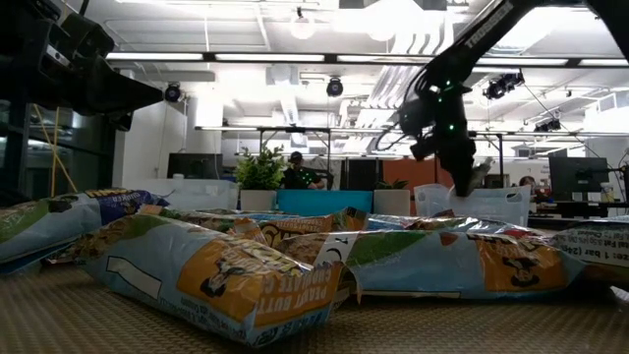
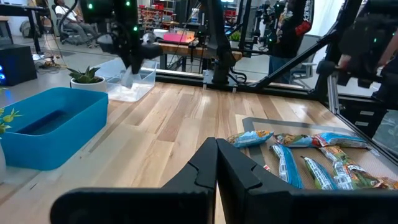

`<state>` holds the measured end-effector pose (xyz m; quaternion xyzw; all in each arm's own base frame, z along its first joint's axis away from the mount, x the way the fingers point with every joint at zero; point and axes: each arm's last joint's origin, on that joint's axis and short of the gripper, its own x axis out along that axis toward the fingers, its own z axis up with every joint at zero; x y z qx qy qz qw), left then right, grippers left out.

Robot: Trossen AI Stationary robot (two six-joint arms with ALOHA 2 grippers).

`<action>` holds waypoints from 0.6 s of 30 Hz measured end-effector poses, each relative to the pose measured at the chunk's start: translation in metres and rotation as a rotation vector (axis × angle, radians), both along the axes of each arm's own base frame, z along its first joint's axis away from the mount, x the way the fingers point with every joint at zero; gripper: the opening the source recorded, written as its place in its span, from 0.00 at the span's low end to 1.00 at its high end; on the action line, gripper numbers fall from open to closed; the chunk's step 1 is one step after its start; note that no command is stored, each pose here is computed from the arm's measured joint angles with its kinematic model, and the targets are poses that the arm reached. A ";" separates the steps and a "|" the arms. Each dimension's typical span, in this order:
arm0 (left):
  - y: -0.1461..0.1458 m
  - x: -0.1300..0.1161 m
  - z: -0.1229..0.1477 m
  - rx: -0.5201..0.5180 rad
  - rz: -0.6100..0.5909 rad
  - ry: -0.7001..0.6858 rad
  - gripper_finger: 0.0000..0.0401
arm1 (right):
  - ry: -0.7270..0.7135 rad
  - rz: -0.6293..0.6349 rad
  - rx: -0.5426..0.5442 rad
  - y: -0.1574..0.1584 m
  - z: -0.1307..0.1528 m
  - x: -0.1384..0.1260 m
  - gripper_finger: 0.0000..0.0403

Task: Pick and place Granola Bars by type
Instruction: Put the yellow granola bar into the right transparent bin

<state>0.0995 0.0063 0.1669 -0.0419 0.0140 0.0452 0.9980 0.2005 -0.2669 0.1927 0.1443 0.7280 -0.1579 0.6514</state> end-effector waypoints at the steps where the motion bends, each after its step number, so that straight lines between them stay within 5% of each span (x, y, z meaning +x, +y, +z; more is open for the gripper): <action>1: 0.000 0.000 0.000 0.000 0.000 0.000 0.00 | 0.013 -0.004 0.000 0.000 -0.003 0.001 0.13; 18: 0.000 0.000 0.000 0.000 0.000 0.000 0.00 | 0.065 -0.058 -0.032 -0.007 -0.017 0.003 0.16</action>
